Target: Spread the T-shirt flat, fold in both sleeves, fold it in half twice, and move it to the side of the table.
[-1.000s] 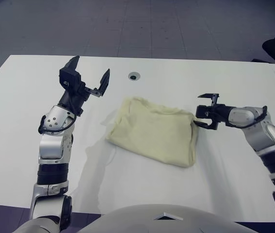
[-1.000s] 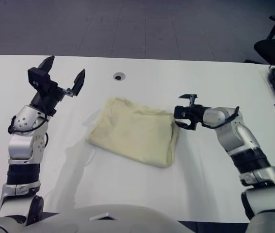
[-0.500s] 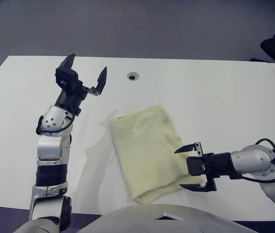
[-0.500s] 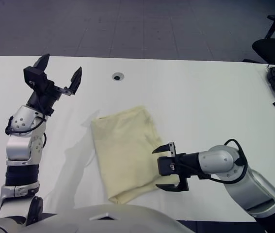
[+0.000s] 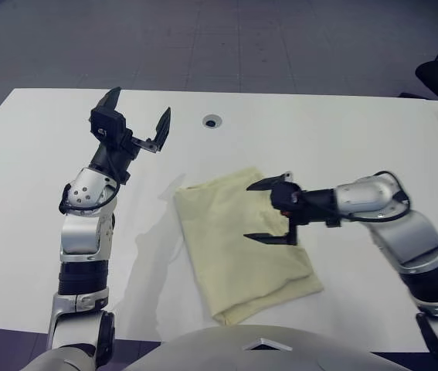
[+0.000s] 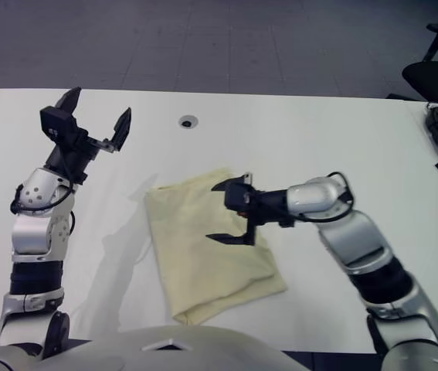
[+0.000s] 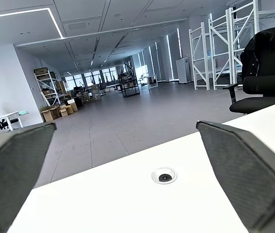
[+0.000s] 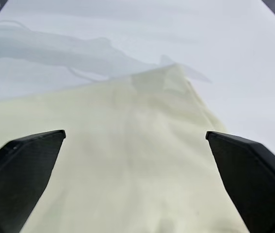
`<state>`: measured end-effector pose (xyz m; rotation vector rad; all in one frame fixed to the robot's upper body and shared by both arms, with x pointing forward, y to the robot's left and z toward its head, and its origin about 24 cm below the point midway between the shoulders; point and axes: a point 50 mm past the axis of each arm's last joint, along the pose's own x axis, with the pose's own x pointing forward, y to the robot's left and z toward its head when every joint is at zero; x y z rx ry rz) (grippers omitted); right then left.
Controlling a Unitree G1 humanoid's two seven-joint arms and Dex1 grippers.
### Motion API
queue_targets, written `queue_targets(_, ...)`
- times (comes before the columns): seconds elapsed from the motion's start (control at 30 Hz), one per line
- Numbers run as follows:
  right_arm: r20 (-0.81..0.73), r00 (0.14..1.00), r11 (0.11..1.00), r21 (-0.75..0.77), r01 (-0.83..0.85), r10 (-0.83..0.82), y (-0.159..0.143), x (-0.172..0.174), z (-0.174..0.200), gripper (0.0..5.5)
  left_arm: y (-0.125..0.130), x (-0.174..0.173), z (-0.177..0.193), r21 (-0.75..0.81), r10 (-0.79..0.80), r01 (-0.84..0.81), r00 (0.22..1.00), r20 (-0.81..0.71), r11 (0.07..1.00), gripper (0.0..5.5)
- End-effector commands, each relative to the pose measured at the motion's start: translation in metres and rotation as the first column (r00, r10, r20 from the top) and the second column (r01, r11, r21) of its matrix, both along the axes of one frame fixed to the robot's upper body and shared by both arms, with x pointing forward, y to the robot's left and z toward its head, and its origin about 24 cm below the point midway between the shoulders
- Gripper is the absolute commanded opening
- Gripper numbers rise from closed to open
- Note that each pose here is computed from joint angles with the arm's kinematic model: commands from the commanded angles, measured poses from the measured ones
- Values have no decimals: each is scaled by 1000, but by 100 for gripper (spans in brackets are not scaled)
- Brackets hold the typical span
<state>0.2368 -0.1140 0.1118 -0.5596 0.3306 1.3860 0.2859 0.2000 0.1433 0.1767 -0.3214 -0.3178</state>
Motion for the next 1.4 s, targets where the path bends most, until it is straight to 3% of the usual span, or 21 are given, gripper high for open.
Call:
queue_targets(0.03, -20, 1000, 996, -93, 12, -14, 22, 10, -44, 540, -2, 8, -1, -4, -8, 8, 1000, -9, 1000, 538)
queue_targets(0.23, -114, 993, 998, -66, 19, -26, 42, 8, -76, 540, -6, 8, -5, 9, -20, 20, 1000, -19, 1000, 538)
queue_targets(0.5, -91, 964, 958, -165, 233, -250, 19, 29, -109, 540, -8, 10, -7, 20, -31, 31, 999, -27, 999, 538)
queue_targets(0.63, -55, 956, 939, -212, 270, -287, 8, 34, -116, 540, -6, 10, -7, 23, -29, 30, 999, -28, 999, 538)
queue_targets(1.1, -61, 974, 937, -293, 191, -218, -42, 25, -121, 540, -4, 10, -8, 32, -34, 35, 999, -36, 999, 538)
queue_targets(1.27, -37, 969, 934, -278, 225, -244, -45, 30, -118, 540, -7, 8, -10, 62, -56, 58, 998, -42, 996, 538)
queue_targets(1.4, -21, 961, 943, -200, 266, -276, -38, 38, -106, 540, -14, 0, -14, 179, -144, 149, 989, -37, 973, 538)
